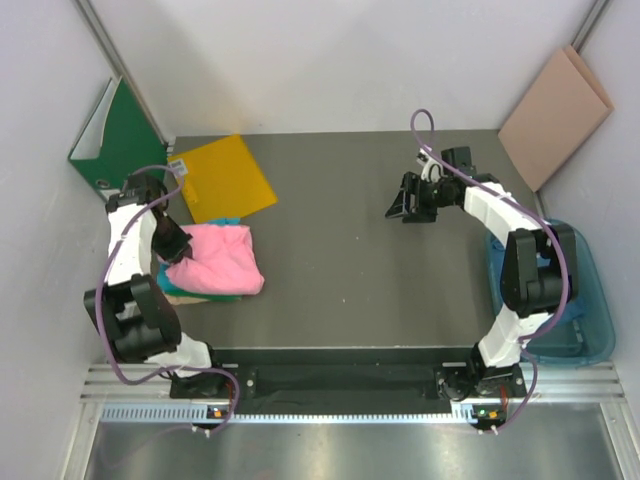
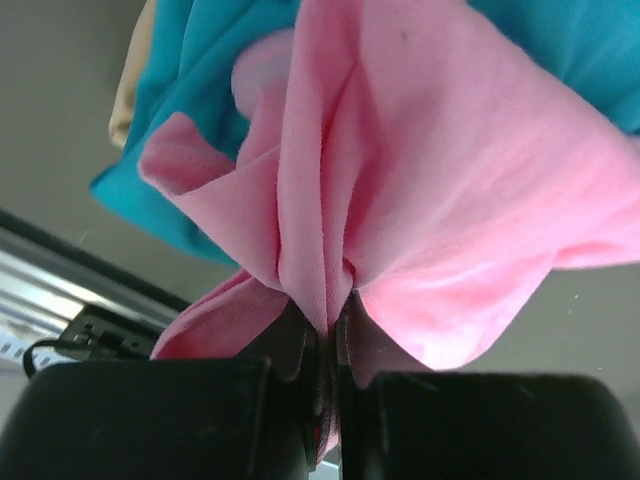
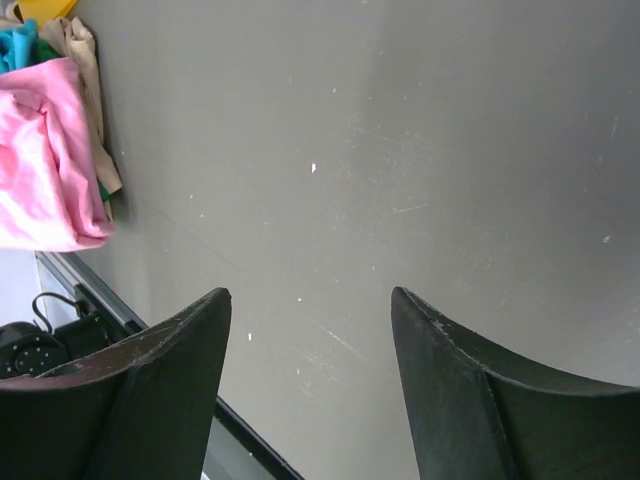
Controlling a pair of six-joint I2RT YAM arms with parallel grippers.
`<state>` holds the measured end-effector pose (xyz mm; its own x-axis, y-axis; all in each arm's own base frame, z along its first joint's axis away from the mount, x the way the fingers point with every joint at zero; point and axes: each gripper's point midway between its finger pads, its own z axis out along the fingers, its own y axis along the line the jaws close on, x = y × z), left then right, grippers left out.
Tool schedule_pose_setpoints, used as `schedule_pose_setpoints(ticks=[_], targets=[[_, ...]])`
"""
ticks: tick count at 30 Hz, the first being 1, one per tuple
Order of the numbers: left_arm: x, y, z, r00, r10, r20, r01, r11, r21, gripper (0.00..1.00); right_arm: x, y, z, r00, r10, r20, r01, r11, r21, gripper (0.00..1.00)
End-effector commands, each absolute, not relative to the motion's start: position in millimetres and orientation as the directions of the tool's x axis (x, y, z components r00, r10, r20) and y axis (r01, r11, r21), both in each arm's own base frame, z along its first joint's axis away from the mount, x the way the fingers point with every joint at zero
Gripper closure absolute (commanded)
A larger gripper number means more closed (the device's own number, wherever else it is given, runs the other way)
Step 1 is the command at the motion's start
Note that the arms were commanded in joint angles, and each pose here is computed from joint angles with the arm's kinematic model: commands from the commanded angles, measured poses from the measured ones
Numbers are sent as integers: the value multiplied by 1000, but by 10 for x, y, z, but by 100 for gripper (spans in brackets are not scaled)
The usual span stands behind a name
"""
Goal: Fold and stack the t-shirts
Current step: Put the neatly folded tshirt into the corner of the board with the left arm
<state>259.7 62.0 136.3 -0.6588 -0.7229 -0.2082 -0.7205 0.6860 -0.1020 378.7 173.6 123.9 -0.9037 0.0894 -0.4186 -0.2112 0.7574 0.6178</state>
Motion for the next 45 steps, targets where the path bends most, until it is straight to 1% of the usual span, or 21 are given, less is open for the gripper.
schedule_pose_setpoints(ticks=[1, 2, 4, 9, 12, 16, 18, 22, 26, 28, 29, 30, 31, 33, 34, 35, 36, 38, 40, 41, 45], targets=[[3089, 730, 1435, -641, -719, -271, -684, 694, -225, 100, 3821, 1834, 1529, -856, 71, -511, -306, 729, 613, 35], [3201, 742, 1513, -644, -712, -282, -668, 702, -247, 100, 3805, 1839, 1516, -859, 67, -507, -305, 728, 614, 35], [3329, 694, 1533, -657, -713, -245, -651, 701, -291, 100, 3798, 1825, 1510, -859, 66, -508, -305, 731, 610, 35], [3608, 846, 1849, -632, -700, -333, -626, 714, -313, 100, 3739, 1809, 1463, -865, 65, -498, -296, 736, 609, 34], [3541, 937, 1816, -634, -707, -313, -655, 706, -270, 100, 3716, 1807, 1436, -867, 64, -493, -292, 738, 609, 34], [3207, 1003, 1592, -638, -733, -236, -707, 679, -198, 100, 3734, 1799, 1418, -868, 71, -492, -285, 741, 609, 34], [3106, 1065, 1597, -617, -743, -257, -715, 667, -211, 100, 3748, 1802, 1417, -868, 77, -490, -279, 741, 611, 34], [2795, 1085, 1288, -625, -759, -183, -739, 651, -173, 100, 3791, 1812, 1412, -868, 87, -489, -272, 740, 615, 34], [2706, 1126, 1120, -639, -756, -140, -744, 654, -136, 100, 3846, 1836, 1407, -870, 88, -485, -270, 739, 617, 34], [2729, 1191, 1091, -643, -751, -152, -743, 659, -113, 100, 3864, 1848, 1413, -869, 87, -486, -272, 737, 619, 34], [2752, 1213, 1081, -643, -750, -158, -743, 660, -111, 98, 3869, 1859, 1410, -870, 88, -485, -270, 738, 618, 34], [2779, 1229, 1092, -643, -747, -168, -740, 663, -111, 92, 3878, 1865, 1409, -869, 87, -487, -272, 738, 617, 34], [2850, 1275, 1149, -637, -745, -197, -739, 663, -120, 82, 3877, 1871, 1407, -869, 87, -487, -273, 738, 618, 34], [2957, 1292, 1247, -638, -734, -235, -722, 676, -151, 61, 3873, 1889, 1402, -870, 84, -486, -274, 737, 618, 34], [3065, 1308, 1366, -631, -728, -269, -708, 682, -184, 46, 3860, 1892, 1386, -872, 82, -483, -272, 737, 618, 34], [3114, 1298, 1487, -627, -718, -301, -690, 692, -212, 39, 3848, 1908, 1376, -873, 80, -481, -273, 737, 618, 34], [3187, 1280, 1605, -622, -708, -334, -666, 703, -249, 24, 3846, 1920, 1375, -874, 77, -481, -275, 736, 618, 34], [3369, 1150, 2012, -600, -668, -440, -554, 744, -373, 1, 3833, 1923, 1354, -876, 77, -476, -272, 737, 619, 34], [3426, 1027, 2253, -575, -648, -498, -480, 761, -436, 1, 3823, 1930, 1329, -879, 74, -471, -269, 739, 618, 33], [3477, 907, 2534, -539, -622, -567, -387, 781, -489, 1, 3829, 1931, 1332, -878, 75, -473, -270, 739, 618, 33], [3477, 482, 2749, -559, -586, -587, -245, 793, -558, 1, 3841, 1945, 1308, -881, 74, -467, -266, 739, 618, 33]])
